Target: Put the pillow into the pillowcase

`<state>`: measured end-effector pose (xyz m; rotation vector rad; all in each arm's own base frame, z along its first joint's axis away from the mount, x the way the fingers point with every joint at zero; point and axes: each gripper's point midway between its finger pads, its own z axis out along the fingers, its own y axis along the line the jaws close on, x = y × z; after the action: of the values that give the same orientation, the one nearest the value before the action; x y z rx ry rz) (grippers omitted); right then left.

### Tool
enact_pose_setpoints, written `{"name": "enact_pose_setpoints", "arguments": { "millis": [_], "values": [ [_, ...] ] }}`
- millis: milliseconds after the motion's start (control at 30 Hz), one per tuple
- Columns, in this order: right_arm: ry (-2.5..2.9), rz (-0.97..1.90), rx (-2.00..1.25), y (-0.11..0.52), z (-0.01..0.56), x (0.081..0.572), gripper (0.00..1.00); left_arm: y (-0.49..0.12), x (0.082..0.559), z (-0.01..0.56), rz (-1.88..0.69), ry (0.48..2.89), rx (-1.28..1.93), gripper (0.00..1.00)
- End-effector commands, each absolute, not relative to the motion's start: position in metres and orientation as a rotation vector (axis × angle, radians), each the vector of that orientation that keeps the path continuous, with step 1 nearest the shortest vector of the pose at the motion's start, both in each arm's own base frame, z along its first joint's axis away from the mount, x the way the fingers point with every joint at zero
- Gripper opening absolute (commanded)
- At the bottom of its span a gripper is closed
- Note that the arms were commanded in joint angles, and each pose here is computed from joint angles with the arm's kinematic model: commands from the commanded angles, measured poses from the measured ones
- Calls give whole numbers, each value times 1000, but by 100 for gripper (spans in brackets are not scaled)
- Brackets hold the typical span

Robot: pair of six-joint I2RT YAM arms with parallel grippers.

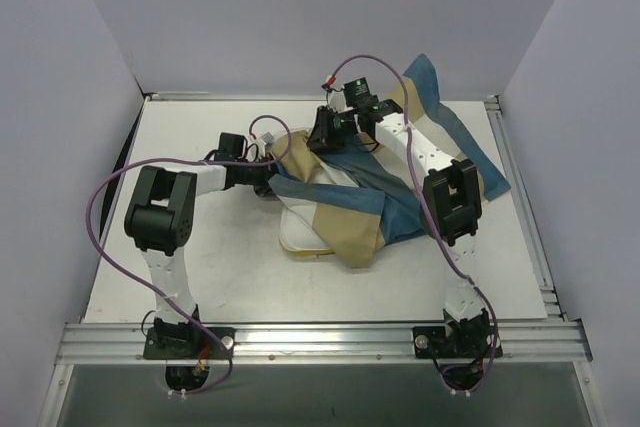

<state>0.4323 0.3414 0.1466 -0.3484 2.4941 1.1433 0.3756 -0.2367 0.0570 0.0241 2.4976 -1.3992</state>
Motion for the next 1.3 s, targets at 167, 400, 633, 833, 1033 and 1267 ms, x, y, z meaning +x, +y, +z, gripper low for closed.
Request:
{"name": "enact_pose_setpoints", "arguments": {
  "millis": [167,400,633,833,1033,1267],
  "values": [
    [2561,1399,-254,365,148,414,0,-244,388,97,-1487,2309,97,0],
    [2490,1379,-460,342,190,384,84,-216,403,99,-1493,2278,-68,22],
    [2653,825,-264,161,196,357,83,-180,356,104,-1336,2346,-112,56],
    [2891,460,-315,94,134,289,76,-182,309,92,-1264,2400,-128,67],
    [2943,355,-347,94,94,284,75,-223,294,73,-1314,2462,-68,69],
    [2953,377,-478,132,72,291,23,-254,299,55,-1373,2487,-65,63]
  ]
}}
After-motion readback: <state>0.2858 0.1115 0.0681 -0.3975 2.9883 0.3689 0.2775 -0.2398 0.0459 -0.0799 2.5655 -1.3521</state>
